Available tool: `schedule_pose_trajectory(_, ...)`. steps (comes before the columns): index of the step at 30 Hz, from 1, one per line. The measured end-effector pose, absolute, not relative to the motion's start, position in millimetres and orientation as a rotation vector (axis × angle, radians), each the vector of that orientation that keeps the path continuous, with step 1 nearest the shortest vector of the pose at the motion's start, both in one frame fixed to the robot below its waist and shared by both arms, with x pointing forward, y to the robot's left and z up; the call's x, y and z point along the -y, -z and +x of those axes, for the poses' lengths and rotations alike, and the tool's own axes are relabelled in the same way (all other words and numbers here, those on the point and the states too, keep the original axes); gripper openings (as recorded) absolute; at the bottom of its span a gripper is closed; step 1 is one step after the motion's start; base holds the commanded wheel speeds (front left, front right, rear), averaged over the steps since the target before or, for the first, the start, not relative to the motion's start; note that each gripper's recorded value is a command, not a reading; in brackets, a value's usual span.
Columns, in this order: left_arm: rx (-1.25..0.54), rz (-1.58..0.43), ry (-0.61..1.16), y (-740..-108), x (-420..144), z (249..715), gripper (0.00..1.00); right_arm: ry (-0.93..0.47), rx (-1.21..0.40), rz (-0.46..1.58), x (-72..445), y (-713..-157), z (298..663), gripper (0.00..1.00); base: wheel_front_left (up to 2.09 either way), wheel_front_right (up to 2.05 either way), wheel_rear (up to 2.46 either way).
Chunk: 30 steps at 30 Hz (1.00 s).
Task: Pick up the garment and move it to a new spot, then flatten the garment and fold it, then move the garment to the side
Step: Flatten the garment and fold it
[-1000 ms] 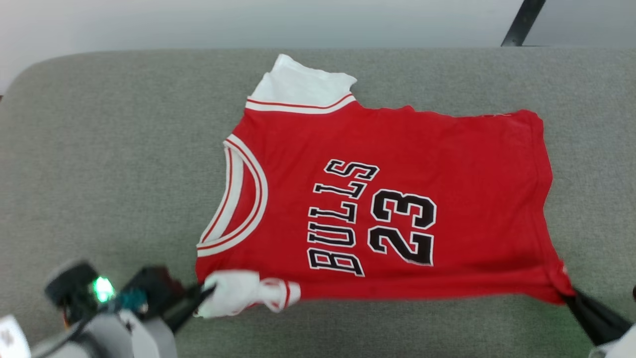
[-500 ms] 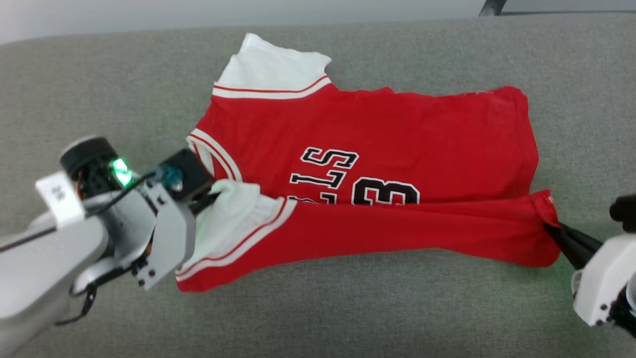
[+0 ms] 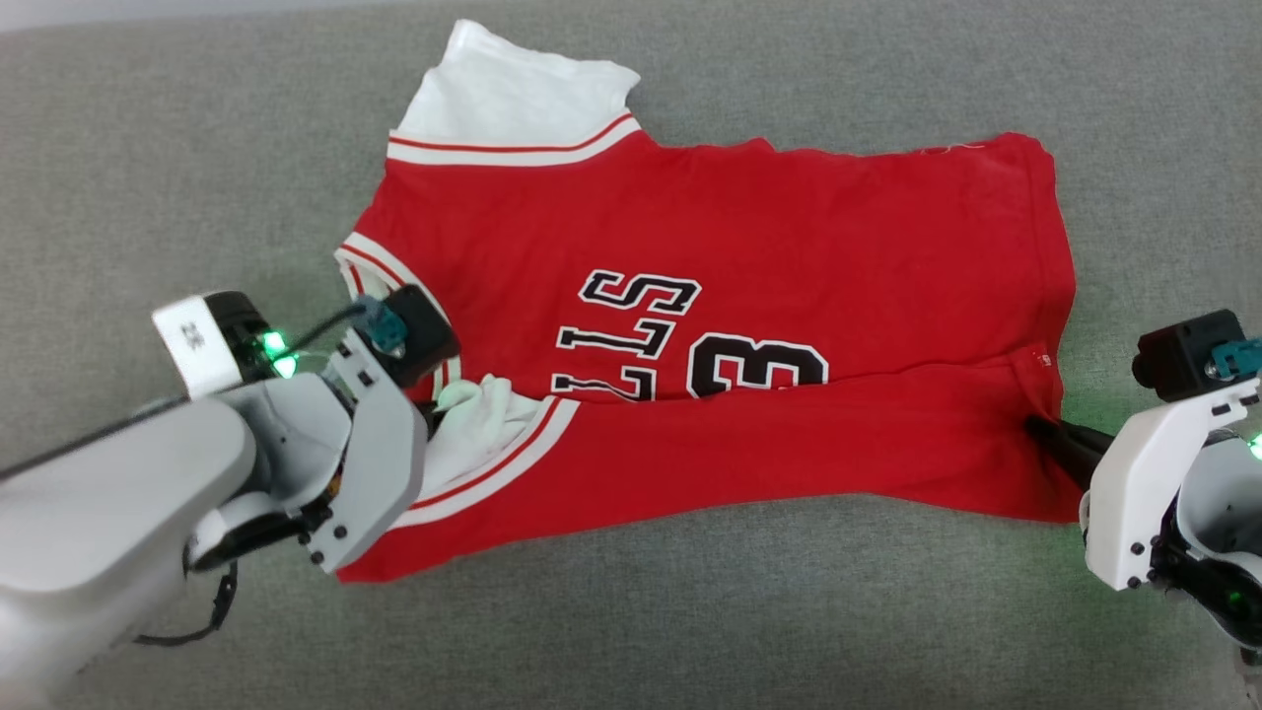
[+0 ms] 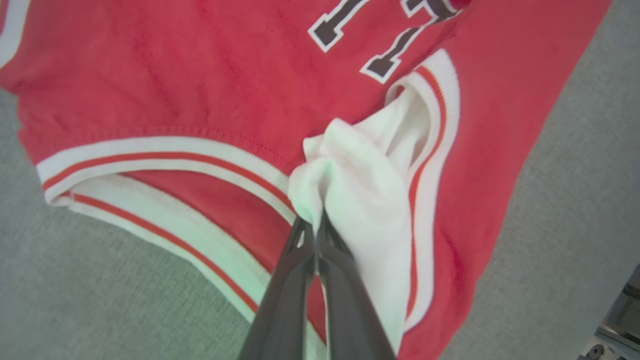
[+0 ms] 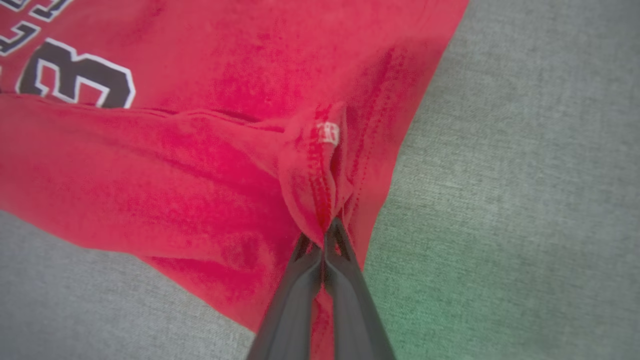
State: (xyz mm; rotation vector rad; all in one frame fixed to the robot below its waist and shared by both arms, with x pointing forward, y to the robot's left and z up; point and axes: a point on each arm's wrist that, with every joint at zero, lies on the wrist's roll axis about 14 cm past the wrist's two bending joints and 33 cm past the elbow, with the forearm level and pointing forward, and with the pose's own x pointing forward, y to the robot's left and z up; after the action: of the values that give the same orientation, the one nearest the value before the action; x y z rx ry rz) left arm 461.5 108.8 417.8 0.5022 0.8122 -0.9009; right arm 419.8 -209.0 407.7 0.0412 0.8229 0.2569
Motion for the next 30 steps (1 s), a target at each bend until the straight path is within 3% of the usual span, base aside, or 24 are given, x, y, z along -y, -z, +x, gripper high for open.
schedule_pose_trajectory(1,-0.819,0.490,0.895,-418.5,-109.6,461.8,0.08,-0.259,-0.831,0.038,208.8,-407.4,419.9,0.00,0.00,0.00,0.00)
schedule_pose_trajectory(3,-0.841,0.485,0.875,-419.9,-114.2,462.8,0.40,-0.260,-0.838,0.036,209.0,-409.0,421.6,0.01,0.00,0.00,0.00)
schedule_pose_trajectory(5,-0.838,0.450,0.860,-426.0,-114.4,465.8,0.49,-0.265,-0.852,0.027,208.5,-409.9,421.5,0.25,0.00,0.00,0.00)
schedule_pose_trajectory(7,-0.831,0.459,0.847,-432.2,-116.9,467.7,1.00,-0.266,-0.857,0.024,208.2,-411.7,421.9,0.71,0.00,0.00,0.00)
schedule_pose_trajectory(8,-0.825,0.442,0.841,-435.8,-116.9,468.7,1.00,-0.271,-0.857,0.020,207.0,-413.9,422.8,0.98,0.00,0.00,0.00)
schedule_pose_trajectory(9,-0.832,0.424,0.829,-437.8,-118.6,469.1,1.00,-0.275,-0.857,0.015,206.2,-415.8,423.4,1.00,0.00,0.00,0.00)
schedule_pose_trajectory(20,-0.755,0.362,0.730,-473.0,-139.5,467.9,1.00,-0.296,-0.791,-0.010,199.2,-444.5,424.3,1.00,0.00,0.00,0.00)
schedule_pose_trajectory(25,-0.703,0.310,0.635,-487.8,-154.9,463.6,1.00,-0.305,-0.665,-0.038,198.2,-471.8,425.7,1.00,0.00,0.00,0.00)
schedule_pose_trajectory(30,-0.599,0.200,0.549,-508.6,-157.0,453.6,1.00,-0.311,-0.433,-0.070,195.7,-513.4,428.5,1.00,0.00,0.00,0.00)
